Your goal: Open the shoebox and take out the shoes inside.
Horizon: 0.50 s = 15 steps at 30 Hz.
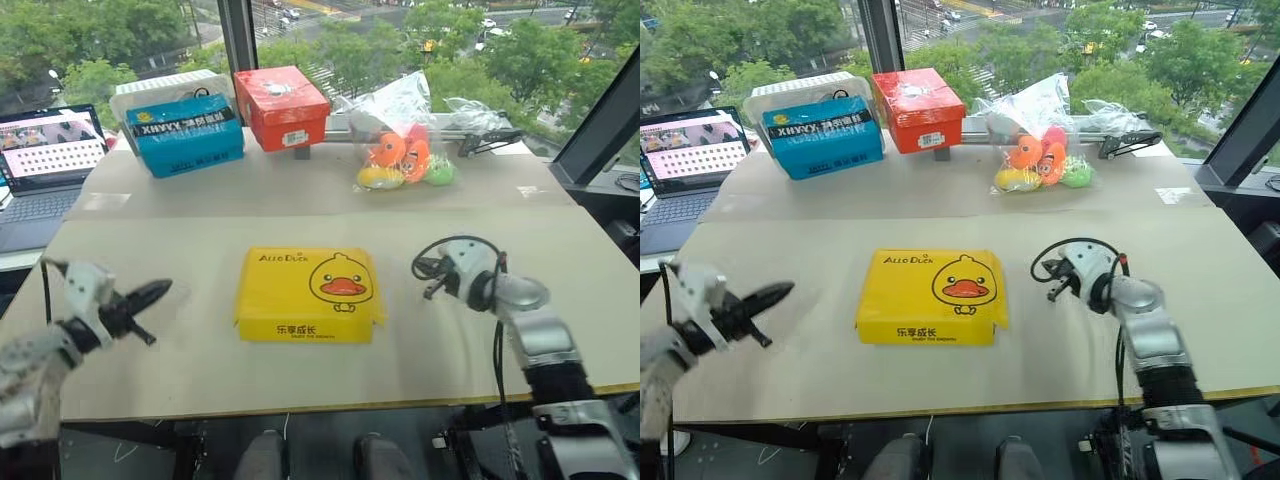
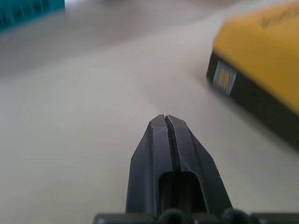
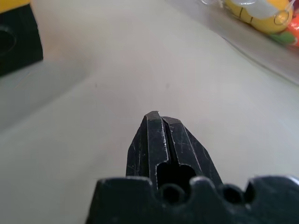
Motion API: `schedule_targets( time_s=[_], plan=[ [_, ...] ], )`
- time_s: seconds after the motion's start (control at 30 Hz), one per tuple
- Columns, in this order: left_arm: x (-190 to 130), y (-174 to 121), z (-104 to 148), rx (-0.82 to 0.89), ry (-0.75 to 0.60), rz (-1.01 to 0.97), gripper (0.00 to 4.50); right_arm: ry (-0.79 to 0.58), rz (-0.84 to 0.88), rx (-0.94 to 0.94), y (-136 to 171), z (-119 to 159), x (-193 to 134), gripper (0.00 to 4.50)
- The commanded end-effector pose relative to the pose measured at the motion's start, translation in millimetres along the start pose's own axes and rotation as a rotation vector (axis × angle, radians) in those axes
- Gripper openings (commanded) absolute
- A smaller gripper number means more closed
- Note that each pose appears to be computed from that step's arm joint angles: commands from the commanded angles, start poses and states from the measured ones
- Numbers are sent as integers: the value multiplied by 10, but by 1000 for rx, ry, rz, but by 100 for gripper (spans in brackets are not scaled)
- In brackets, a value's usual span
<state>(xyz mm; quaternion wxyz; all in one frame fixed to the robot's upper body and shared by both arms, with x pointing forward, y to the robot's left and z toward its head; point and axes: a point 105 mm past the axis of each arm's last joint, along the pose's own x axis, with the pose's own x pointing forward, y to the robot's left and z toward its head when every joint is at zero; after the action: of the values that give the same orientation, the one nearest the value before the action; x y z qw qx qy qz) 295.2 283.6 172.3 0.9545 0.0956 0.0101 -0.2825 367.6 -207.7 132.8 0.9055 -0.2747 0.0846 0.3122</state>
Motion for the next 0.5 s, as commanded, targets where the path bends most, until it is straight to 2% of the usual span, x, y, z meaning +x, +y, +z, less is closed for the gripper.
schedule_targets(
  time_s=[0.03,0.07,0.23,0.27,0.37,0.43,0.5],
  plan=[
    [135,-334,434,83,1,-257,72,-4,152,-75,44,240,-211,0],
    [145,-408,479,104,30,-313,122,4,200,-73,92,275,-270,0],
    [150,-631,779,166,147,-506,296,81,479,-18,546,377,-557,0],
    [155,-663,841,181,158,-531,344,95,520,-9,647,370,-578,0],
    [181,-792,1049,199,156,-611,444,102,554,-11,890,287,-459,0],
    [166,-934,1129,185,156,-701,444,86,566,-15,1088,252,-326,0],
    [128,-982,1085,174,212,-747,444,102,590,-11,1218,192,-294,0]
  ],
)
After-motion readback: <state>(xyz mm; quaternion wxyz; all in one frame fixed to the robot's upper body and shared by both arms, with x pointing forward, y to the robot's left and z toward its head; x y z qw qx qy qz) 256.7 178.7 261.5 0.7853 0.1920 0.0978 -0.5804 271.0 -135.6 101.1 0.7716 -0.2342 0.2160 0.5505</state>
